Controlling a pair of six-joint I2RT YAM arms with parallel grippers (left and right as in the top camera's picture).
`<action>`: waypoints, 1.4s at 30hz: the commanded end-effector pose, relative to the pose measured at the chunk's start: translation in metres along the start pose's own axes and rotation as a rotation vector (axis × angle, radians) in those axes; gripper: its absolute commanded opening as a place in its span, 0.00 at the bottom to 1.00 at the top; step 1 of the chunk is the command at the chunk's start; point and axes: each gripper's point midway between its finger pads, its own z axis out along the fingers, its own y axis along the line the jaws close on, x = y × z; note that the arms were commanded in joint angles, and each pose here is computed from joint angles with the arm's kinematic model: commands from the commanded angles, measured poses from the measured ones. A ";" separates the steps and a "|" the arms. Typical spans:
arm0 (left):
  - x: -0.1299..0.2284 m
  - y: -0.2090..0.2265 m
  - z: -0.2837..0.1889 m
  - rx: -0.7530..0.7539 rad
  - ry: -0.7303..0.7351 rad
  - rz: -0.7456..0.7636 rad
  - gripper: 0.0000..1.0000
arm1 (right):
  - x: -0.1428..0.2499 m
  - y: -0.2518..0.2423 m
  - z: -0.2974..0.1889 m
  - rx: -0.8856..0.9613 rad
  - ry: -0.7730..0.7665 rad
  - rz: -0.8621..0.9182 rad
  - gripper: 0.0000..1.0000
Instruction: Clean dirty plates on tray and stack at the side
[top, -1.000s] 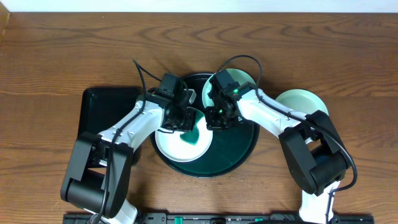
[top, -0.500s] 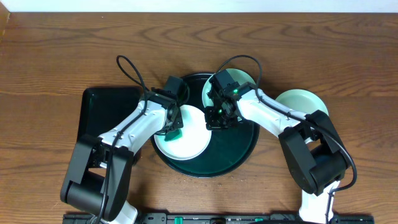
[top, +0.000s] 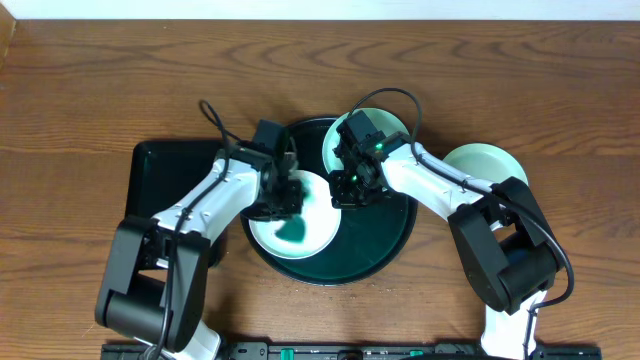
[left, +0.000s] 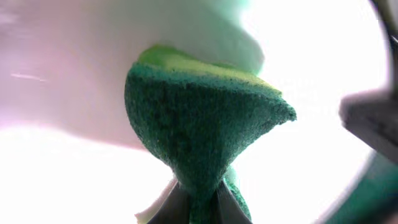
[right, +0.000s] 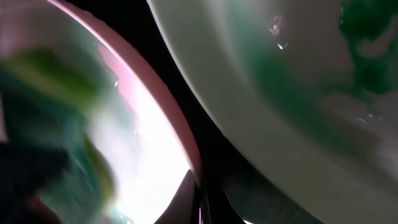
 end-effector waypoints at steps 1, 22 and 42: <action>0.017 -0.039 0.006 0.238 0.078 0.122 0.07 | -0.005 -0.009 0.005 0.028 -0.003 0.013 0.01; -0.049 0.078 -0.022 -0.500 -0.272 -0.097 0.07 | -0.004 -0.009 0.005 0.030 -0.001 0.015 0.01; -0.040 0.061 -0.143 -0.475 -0.323 -0.185 0.07 | -0.004 -0.010 0.005 0.039 0.000 0.015 0.20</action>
